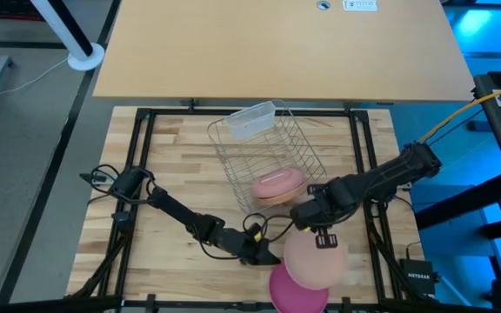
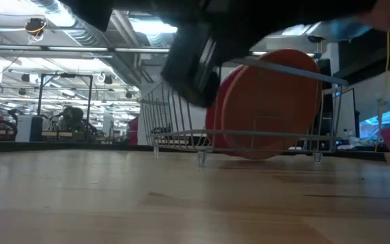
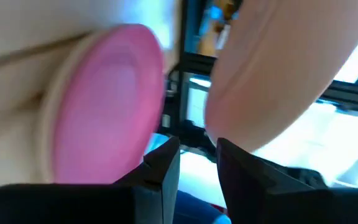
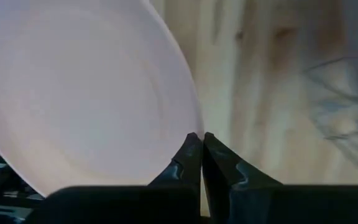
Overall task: Sort dishes
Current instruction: Put the light orange plate in the dish rack
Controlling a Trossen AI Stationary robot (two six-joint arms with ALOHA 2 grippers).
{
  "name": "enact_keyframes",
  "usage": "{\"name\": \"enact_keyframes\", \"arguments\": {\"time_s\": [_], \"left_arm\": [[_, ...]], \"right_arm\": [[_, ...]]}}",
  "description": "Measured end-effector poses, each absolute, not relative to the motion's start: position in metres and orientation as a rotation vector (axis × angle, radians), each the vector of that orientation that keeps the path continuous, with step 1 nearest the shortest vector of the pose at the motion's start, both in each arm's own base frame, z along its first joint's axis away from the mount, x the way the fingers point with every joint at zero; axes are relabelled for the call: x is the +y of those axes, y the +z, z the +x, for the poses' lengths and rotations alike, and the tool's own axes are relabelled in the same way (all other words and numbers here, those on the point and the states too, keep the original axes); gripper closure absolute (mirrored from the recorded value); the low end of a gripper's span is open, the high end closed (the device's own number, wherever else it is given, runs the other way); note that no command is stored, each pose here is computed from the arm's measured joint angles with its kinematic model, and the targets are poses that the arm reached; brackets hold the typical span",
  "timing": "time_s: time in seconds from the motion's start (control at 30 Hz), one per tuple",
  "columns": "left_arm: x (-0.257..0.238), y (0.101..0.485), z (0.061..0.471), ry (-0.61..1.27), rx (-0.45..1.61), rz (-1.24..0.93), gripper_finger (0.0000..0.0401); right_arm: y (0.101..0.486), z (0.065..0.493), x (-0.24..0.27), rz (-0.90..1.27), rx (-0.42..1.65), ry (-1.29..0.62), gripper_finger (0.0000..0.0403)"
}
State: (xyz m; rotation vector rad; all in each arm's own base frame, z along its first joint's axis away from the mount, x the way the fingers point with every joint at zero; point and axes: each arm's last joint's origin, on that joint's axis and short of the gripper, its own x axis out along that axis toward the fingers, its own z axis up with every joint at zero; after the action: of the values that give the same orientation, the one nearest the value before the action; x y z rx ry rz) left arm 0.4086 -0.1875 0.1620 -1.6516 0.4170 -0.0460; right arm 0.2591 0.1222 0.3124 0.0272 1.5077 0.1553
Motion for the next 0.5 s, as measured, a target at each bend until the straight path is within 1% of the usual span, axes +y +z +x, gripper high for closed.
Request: {"name": "enact_keyframes", "arguments": {"time_s": [0.23,0.5], "left_arm": [[-0.189,0.177,0.410,-0.179,0.309,-1.671,0.0303],[-0.195,0.201,0.405,-0.392,0.109,-1.616,0.0303]], "right_arm": [[0.365,0.251,0.114,-0.100,1.413,0.088,0.0400],[0.415,0.247,0.106,-0.187,1.170,0.018,0.0400]]}}
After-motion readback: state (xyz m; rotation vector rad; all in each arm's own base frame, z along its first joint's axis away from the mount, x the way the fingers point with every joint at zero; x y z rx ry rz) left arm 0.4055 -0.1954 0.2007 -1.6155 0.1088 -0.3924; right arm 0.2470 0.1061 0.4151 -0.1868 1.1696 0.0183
